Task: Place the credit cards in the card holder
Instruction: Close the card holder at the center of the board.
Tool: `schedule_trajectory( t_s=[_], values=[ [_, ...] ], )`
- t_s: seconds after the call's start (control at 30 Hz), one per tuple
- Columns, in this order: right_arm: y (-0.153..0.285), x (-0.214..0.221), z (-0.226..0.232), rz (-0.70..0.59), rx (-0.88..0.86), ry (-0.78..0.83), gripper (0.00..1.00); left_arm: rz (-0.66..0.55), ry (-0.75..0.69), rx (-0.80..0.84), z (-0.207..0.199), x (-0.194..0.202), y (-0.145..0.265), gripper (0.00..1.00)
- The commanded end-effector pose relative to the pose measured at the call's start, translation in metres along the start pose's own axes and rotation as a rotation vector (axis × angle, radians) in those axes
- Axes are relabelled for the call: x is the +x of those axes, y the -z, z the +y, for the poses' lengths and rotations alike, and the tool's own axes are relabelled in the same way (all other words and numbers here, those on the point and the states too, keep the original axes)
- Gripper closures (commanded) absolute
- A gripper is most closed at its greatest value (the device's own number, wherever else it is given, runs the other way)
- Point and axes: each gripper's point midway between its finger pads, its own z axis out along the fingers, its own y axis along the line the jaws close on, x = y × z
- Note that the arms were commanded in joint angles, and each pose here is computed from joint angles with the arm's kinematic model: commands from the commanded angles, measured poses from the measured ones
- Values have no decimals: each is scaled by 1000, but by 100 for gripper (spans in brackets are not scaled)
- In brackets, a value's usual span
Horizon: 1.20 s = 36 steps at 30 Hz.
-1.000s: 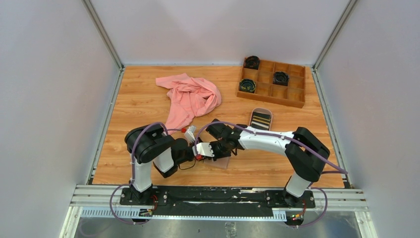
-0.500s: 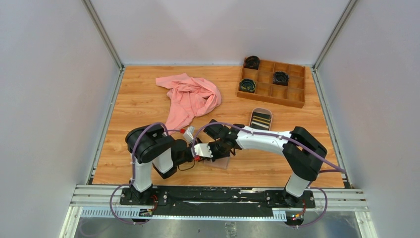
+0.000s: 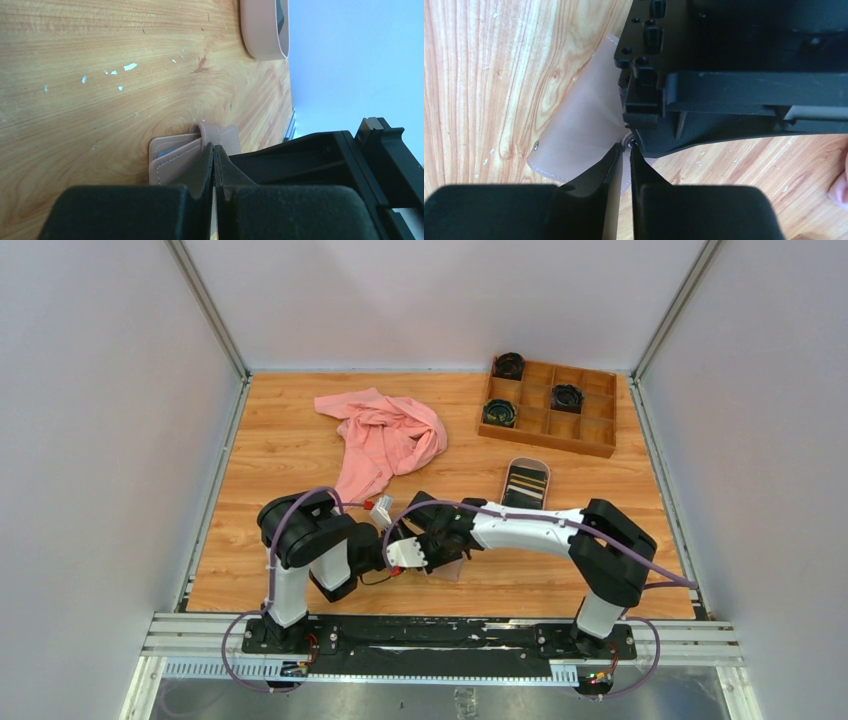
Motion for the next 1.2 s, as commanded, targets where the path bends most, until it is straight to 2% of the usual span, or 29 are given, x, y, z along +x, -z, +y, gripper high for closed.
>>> schedule_trajectory(
  t_s=[0.0, 0.27, 0.57, 0.67, 0.73, 0.87, 0.97, 1.17],
  values=[
    [-30, 12, 51, 56, -179, 35, 87, 214, 21, -187, 51, 59, 24, 100],
    [-35, 7, 70, 62, -239, 87, 88, 215, 22, -165, 49, 63, 30, 100],
    [-38, 7, 90, 62, -363, 58, 87, 224, 23, -171, 53, 66, 34, 100],
    [-37, 10, 85, 73, -354, 41, 87, 222, 27, -172, 53, 67, 37, 100],
    [-31, 8, 76, 50, -335, 7, 82, 221, 26, -167, 52, 66, 35, 100],
    [-5, 4, 49, -39, -259, -86, 63, 219, 27, -166, 52, 65, 34, 100],
    [17, 3, 36, -115, -214, -135, 53, 213, 27, -171, 53, 64, 34, 100],
    [42, 11, 25, -194, -173, -182, 45, 201, 24, -161, 49, 61, 31, 100]
  ],
)
